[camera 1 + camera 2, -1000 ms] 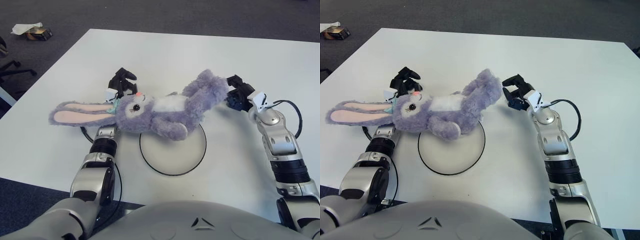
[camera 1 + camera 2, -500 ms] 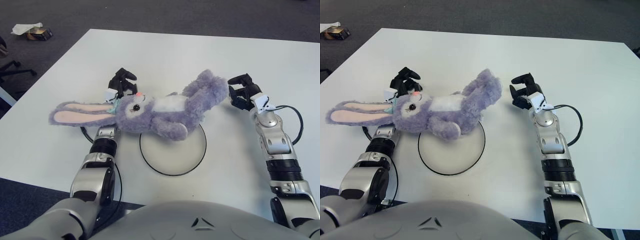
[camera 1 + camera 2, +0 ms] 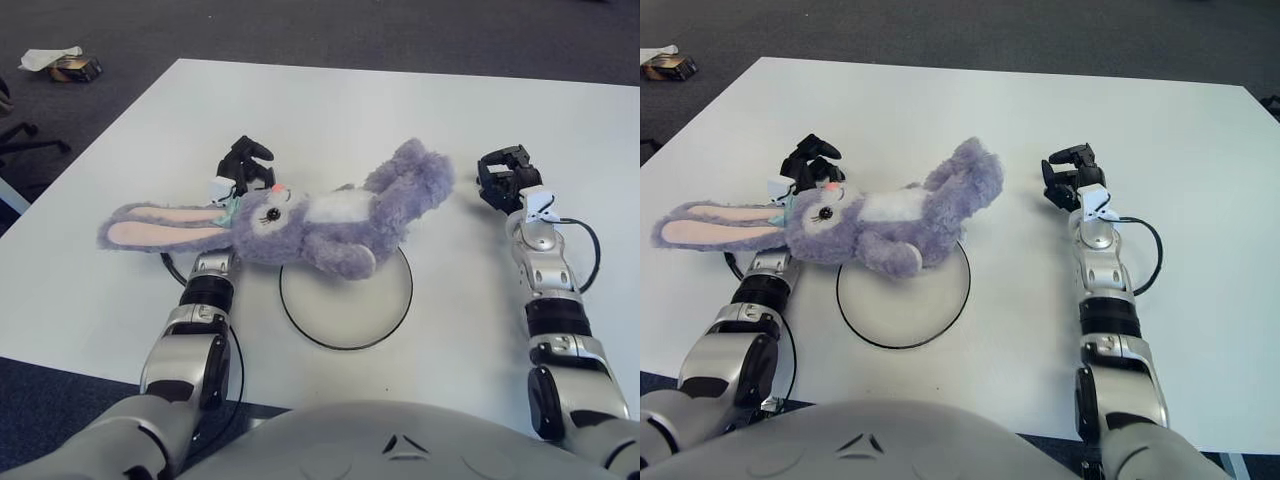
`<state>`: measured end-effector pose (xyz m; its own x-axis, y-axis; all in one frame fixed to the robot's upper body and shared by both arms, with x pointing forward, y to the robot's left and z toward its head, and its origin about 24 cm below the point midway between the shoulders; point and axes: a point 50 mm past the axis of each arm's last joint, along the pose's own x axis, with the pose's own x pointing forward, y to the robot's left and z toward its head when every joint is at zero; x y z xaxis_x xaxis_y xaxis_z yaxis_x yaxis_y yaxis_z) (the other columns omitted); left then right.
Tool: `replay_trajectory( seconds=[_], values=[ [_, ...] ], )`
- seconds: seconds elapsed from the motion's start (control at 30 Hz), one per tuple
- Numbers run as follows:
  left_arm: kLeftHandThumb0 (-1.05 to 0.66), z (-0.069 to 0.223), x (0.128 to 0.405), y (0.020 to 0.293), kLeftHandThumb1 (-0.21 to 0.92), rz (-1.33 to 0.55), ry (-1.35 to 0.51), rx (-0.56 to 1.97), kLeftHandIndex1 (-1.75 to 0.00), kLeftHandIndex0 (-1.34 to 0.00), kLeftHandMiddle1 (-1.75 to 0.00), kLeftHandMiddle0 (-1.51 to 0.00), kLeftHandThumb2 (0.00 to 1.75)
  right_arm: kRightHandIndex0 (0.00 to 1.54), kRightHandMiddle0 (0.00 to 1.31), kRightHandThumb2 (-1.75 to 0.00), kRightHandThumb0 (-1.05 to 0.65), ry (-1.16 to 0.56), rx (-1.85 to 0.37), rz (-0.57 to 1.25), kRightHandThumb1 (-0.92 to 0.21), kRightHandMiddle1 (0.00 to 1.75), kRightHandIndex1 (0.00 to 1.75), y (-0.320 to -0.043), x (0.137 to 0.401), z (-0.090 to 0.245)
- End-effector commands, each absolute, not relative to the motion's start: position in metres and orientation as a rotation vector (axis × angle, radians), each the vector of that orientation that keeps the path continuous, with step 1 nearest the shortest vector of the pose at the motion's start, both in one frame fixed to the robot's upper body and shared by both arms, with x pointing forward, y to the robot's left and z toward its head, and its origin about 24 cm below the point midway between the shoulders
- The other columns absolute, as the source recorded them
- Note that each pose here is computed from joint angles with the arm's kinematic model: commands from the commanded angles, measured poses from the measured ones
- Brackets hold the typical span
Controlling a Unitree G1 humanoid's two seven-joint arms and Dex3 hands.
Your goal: Put the doll into the plate.
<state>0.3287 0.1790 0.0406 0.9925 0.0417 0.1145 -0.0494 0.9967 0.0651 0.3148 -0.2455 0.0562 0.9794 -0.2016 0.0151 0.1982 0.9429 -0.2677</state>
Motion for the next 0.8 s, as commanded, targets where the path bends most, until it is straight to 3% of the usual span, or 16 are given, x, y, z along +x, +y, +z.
replay_trajectory(
  seconds=[0.0, 0.4, 0.43, 0.53, 0.77],
  values=[
    [-0.01, 0.002, 0.307, 0.184, 0.23, 0.049, 0.029, 0.081, -1.75, -0.55, -1.75, -0.56, 1.42, 0.39, 0.20, -0.54, -0.35, 0.174, -0.183, -0.203, -0.91, 1.75, 1.41, -0.246, 0.300, 0.012],
    [-0.01, 0.002, 0.305, 0.185, 0.23, 0.042, 0.031, 0.075, -1.75, -0.55, -1.75, -0.57, 1.43, 0.49, 0.27, -0.71, -0.37, 0.144, -0.086, -0.198, -0.78, 1.75, 1.44, -0.246, 0.296, 0.003],
    [-0.01, 0.002, 0.305, 0.185, 0.23, 0.042, 0.030, 0.075, -1.75, -0.55, -1.75, -0.57, 1.43, 0.50, 0.27, -0.80, -0.24, 0.144, -0.082, -0.197, -0.71, 1.75, 1.47, -0.246, 0.295, 0.002],
    [-0.01, 0.002, 0.305, 0.185, 0.23, 0.040, 0.029, 0.076, -1.75, -0.55, -1.75, -0.57, 1.43, 0.53, 0.27, -0.92, -0.08, 0.140, -0.076, -0.199, -0.60, 1.75, 1.50, -0.246, 0.293, 0.000],
    [-0.01, 0.002, 0.304, 0.185, 0.23, 0.034, 0.028, 0.080, -1.75, -0.55, -1.75, -0.57, 1.43, 0.58, 0.31, -1.06, -0.01, 0.118, -0.089, -0.226, -0.49, 1.75, 1.53, -0.245, 0.291, -0.003]
  ],
)
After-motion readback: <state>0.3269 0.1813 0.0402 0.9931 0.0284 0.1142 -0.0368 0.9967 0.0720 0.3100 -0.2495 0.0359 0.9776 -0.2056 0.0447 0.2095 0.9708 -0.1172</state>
